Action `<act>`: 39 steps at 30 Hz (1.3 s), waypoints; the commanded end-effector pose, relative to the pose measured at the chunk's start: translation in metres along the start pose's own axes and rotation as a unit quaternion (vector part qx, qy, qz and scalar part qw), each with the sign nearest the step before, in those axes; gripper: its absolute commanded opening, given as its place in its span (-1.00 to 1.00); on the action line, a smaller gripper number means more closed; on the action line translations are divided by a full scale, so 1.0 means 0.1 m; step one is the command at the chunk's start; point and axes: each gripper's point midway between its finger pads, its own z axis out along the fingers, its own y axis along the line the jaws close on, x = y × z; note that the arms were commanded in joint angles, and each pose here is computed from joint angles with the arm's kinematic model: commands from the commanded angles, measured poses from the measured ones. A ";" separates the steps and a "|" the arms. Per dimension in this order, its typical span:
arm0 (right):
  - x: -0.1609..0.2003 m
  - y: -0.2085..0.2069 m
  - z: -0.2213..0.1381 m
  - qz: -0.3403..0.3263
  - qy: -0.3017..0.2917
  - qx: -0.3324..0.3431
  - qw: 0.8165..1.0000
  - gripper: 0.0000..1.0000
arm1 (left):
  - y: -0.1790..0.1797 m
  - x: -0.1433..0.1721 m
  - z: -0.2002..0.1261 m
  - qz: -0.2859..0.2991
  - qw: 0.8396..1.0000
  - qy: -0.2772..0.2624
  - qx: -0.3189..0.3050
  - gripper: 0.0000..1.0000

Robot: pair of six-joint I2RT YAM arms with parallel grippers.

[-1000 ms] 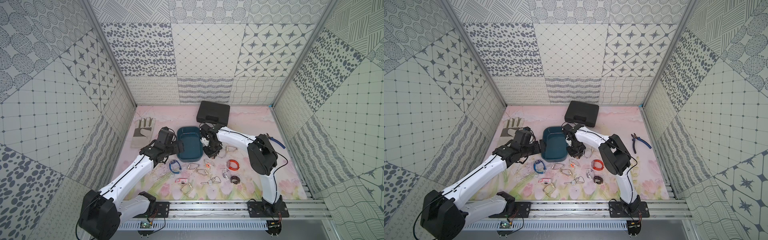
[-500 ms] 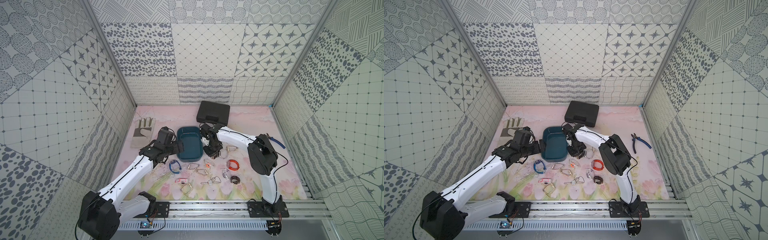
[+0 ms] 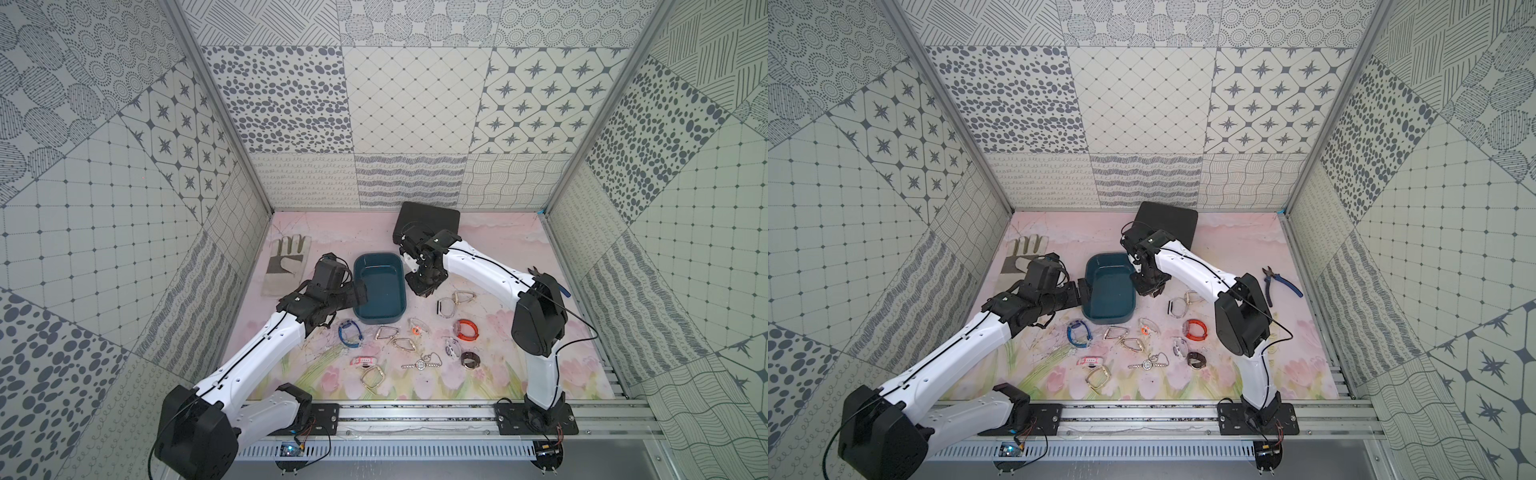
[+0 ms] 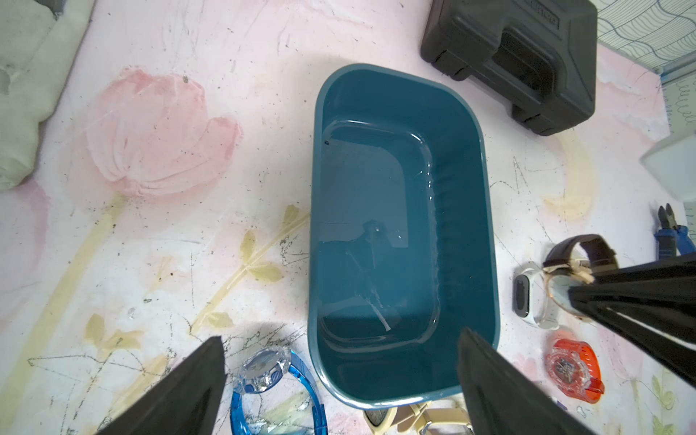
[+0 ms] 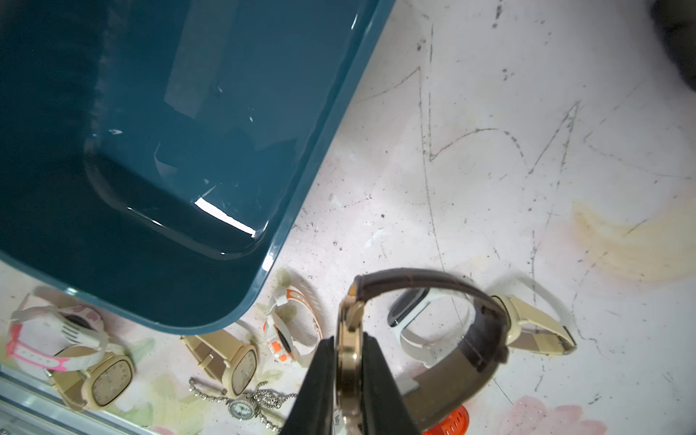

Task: Put the watch into the storage box
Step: Pick up the watch at the center of the board, then place the watch in the storage box.

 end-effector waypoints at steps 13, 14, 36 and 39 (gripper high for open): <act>-0.73 0.76 -0.32 -0.038 -0.063 -0.098 0.992 -0.67 | 0.28 -0.07 -0.26 -0.038 0.996 -0.062 -0.048 0.99; -0.77 0.80 -0.28 -0.039 -0.061 -0.102 0.992 -0.67 | 0.31 -0.07 -0.30 -0.044 0.996 -0.066 -0.052 0.99; -0.81 1.03 0.67 -0.043 -0.011 -0.107 0.993 -0.60 | 0.39 0.36 -0.31 -0.087 0.996 -0.022 -0.021 0.99; -0.80 1.02 0.70 -0.044 -0.009 -0.103 0.994 -0.60 | 0.41 0.43 -0.28 -0.092 0.995 -0.012 -0.022 0.99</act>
